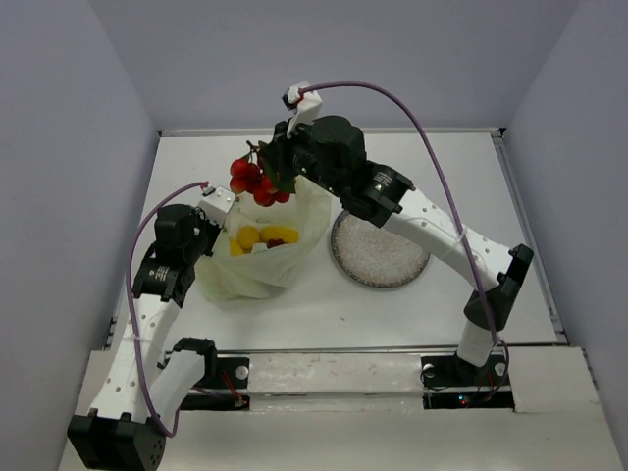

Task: Take the fake fruits out of the plastic bag

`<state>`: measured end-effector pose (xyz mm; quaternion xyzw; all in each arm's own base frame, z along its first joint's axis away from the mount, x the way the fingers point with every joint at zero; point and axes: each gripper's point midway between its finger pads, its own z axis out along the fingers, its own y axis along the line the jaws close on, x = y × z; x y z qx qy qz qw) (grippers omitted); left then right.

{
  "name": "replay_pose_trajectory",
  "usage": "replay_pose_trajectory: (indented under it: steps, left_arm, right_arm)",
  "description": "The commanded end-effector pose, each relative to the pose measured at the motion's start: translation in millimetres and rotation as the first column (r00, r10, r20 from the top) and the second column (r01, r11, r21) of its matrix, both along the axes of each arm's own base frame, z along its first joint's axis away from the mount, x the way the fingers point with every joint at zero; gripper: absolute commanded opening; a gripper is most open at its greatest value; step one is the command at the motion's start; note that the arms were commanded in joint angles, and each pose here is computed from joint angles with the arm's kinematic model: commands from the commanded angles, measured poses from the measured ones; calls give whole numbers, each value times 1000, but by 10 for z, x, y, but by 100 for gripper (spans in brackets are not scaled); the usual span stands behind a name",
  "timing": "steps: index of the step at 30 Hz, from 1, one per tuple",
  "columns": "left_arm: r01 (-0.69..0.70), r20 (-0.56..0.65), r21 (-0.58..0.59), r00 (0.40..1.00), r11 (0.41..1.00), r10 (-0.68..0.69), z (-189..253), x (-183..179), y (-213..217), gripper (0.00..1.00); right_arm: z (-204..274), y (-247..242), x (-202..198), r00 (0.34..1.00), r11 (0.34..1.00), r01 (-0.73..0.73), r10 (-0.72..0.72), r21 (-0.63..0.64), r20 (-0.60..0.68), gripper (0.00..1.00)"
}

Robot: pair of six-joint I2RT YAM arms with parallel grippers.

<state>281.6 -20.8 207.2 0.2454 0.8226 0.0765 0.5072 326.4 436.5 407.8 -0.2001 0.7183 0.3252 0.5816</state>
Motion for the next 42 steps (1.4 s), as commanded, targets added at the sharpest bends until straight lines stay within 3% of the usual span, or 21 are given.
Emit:
replay_pose_trajectory:
  steps: [1, 3, 6, 8, 12, 14, 15, 19, 22, 23, 24, 30, 35, 42]
  left_arm:
    - [5, 20, 7, 1000, 1000, -6, 41, 50, 1, 0]
    - [7, 22, 6, 1000, 1000, -7, 47, 55, -3, 0]
    - [6, 31, 3, 1000, 1000, -6, 68, 71, -5, 0]
    - [4, 32, 2, 999, 1000, -4, 67, 74, -4, 0]
    - [5, 39, -4, 999, 1000, -5, 92, 89, -13, 0]
    - [7, 46, -8, 999, 1000, -6, 132, 101, -20, 0]
    - [8, 47, -13, 999, 1000, -7, 145, 100, -27, 0]
    - [35, 45, -31, 998, 999, -33, 195, 86, -84, 0]
    - [81, 2, -16, 997, 997, -81, 91, 14, -128, 0]
    - [158, -19, 14, 987, 987, -157, 25, -34, -193, 0]
    - [195, -65, 26, 979, 980, -193, -74, -120, -217, 0]
    - [350, -193, 148, 928, 925, -320, -352, -412, -189, 0]
    - [366, -229, 253, 922, 896, -312, -530, -554, -31, 0]
    - [372, -181, 273, 926, 887, -333, -488, -622, -38, 0]
  right_arm:
    - [1238, -272, -87, 977, 972, 17, -66, 232, 204, 1]
    - [1557, -462, -117, 961, 960, 50, -122, 276, 249, 1]
    - [1934, -1035, -70, 907, 915, 220, -319, 337, 275, 1]
    - [1866, -1262, 4, 878, 900, 308, -394, 308, 273, 1]
    - [1589, -1766, 65, 795, 825, 511, -561, 243, 232, 1]
    - [1264, -2009, 93, 748, 785, 603, -618, 144, 240, 1]
    - [1115, -2239, 150, 690, 722, 683, -687, 112, 227, 1]
    - [228, -2622, 123, 639, 644, 764, -748, -40, 180, 1]
    - [-249, -2740, 154, 642, 637, 766, -759, -83, 109, 1]
    - [-409, -2835, 206, 636, 628, 771, -766, -105, 94, 1]
    - [-709, -2784, 222, 670, 657, 739, -740, -146, 59, 1]
    - [-1473, -2744, 322, 693, 678, 686, -719, -262, -45, 1]
    - [-2068, -2774, 298, 658, 657, 672, -741, -342, -134, 1]
    - [-2671, -2706, 219, 639, 665, 602, -733, -442, -232, 1]
